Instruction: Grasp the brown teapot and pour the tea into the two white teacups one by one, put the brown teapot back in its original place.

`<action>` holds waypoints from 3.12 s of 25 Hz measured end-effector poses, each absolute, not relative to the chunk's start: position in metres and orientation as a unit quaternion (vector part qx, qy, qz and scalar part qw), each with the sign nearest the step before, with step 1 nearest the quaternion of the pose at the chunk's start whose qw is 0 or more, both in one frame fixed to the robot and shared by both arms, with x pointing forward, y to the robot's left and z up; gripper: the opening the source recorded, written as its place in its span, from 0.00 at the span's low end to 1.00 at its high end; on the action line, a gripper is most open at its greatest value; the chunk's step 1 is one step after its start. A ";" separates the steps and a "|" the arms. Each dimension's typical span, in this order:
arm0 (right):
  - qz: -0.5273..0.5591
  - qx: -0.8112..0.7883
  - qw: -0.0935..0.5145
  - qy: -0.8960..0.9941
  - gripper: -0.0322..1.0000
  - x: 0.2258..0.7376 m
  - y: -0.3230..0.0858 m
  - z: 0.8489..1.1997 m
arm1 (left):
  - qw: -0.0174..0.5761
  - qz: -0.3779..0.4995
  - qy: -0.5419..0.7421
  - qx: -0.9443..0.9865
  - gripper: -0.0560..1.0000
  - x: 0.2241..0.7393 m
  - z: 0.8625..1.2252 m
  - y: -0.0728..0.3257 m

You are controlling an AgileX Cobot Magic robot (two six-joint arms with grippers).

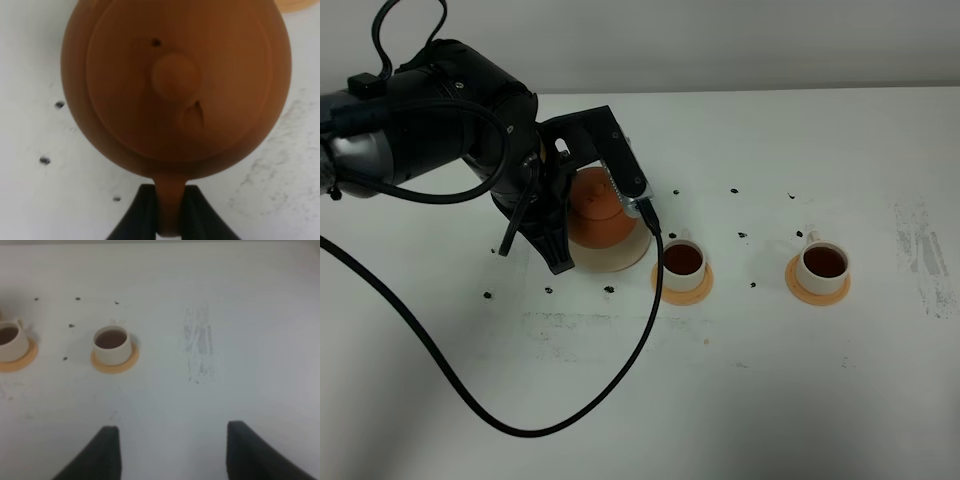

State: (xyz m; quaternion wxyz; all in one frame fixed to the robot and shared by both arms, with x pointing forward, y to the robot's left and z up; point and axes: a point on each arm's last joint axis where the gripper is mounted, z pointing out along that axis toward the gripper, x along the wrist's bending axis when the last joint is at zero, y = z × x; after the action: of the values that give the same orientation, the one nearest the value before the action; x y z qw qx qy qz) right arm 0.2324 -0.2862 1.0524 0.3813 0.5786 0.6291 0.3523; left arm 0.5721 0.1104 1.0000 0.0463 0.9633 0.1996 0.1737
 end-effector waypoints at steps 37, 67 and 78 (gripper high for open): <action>0.352 0.579 0.381 0.629 0.50 0.232 -0.286 1.052 | 0.042 0.143 0.333 0.931 0.26 0.605 0.936 0.112; 0.352 0.579 0.381 0.629 0.50 0.232 -0.286 1.052 | 0.133 0.217 0.428 0.867 0.41 0.478 1.102 0.221; 0.352 0.579 0.381 0.629 0.50 0.232 -0.286 1.052 | 0.220 0.185 0.575 0.766 0.41 0.353 1.092 0.285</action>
State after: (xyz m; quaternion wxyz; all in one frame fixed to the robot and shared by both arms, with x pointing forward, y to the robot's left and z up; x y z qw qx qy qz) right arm 0.2324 -0.2862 1.0524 0.3813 0.5786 0.6291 0.3523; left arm 0.3525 0.2854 1.0923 0.2195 0.7662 0.5749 0.1851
